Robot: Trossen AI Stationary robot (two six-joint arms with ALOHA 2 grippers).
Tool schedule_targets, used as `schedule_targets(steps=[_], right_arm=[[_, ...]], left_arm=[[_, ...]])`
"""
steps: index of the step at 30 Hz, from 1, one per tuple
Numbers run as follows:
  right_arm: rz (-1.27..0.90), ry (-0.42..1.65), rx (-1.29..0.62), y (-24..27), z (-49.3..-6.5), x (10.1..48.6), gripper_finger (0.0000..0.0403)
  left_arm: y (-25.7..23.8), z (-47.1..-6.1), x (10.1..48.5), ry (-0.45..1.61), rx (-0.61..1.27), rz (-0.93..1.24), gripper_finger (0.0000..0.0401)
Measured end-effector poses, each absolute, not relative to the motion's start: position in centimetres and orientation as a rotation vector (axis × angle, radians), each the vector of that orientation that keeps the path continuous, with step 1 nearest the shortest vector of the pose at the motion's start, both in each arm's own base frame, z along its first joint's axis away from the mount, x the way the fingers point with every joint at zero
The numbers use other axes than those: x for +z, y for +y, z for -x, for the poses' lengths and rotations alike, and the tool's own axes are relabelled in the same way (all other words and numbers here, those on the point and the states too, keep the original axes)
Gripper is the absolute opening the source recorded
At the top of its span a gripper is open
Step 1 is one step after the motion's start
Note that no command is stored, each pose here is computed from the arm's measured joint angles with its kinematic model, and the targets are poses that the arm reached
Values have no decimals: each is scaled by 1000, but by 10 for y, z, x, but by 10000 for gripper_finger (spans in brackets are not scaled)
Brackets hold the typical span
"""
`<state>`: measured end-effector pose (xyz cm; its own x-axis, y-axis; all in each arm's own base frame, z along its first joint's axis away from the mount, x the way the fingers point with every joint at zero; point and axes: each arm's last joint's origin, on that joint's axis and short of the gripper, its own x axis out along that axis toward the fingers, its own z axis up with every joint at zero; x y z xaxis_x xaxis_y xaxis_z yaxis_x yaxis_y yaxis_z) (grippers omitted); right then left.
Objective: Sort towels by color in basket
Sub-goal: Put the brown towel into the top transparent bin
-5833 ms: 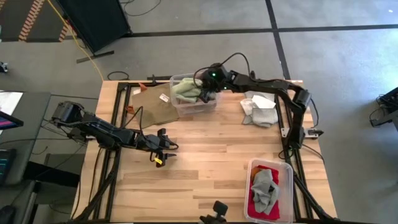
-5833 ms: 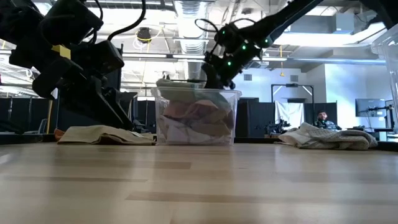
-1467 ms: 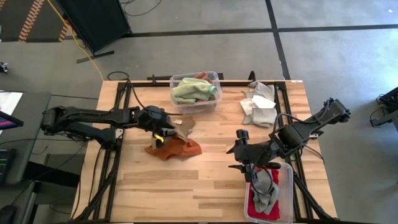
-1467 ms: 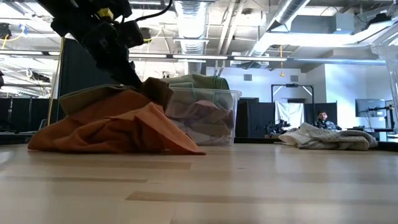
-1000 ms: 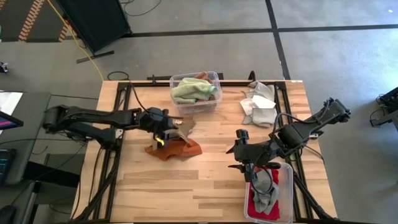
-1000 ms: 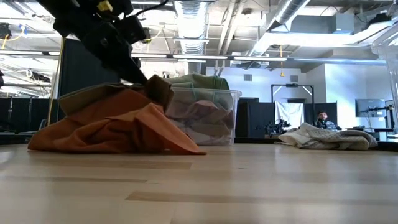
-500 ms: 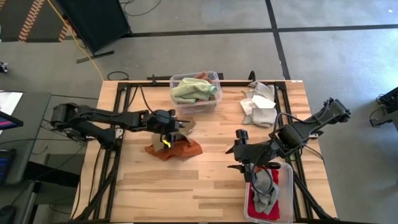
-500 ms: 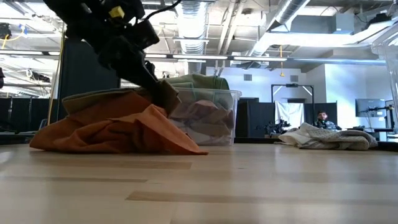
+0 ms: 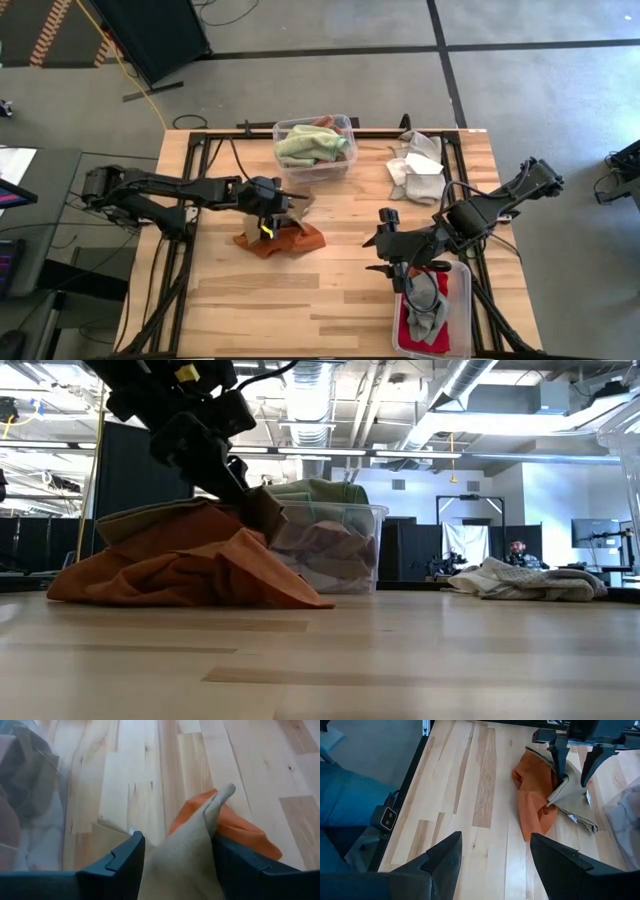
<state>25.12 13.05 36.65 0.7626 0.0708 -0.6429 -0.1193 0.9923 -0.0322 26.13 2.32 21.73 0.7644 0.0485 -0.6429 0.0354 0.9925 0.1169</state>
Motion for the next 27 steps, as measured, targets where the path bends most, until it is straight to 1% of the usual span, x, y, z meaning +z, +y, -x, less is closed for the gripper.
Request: schedule_targets(steps=[8,15,18,24,27], right_arm=[[64,679,106,131,-252,368,263],[59,671,107,131,-253,368,263],[58,669,107,131,-253,368,263],[58,670,106,131,-253,368,263],[61,670,116,134,-252,368,263]], left_arm=[[24,-268,220,634,16,-123,210],[26,-286,193,746,2,-127,210],[27,-297,194,742,2,-129,207],[28,-308,205,717,-4,-152,174],[28,-307,207,768,-9,-152,145]])
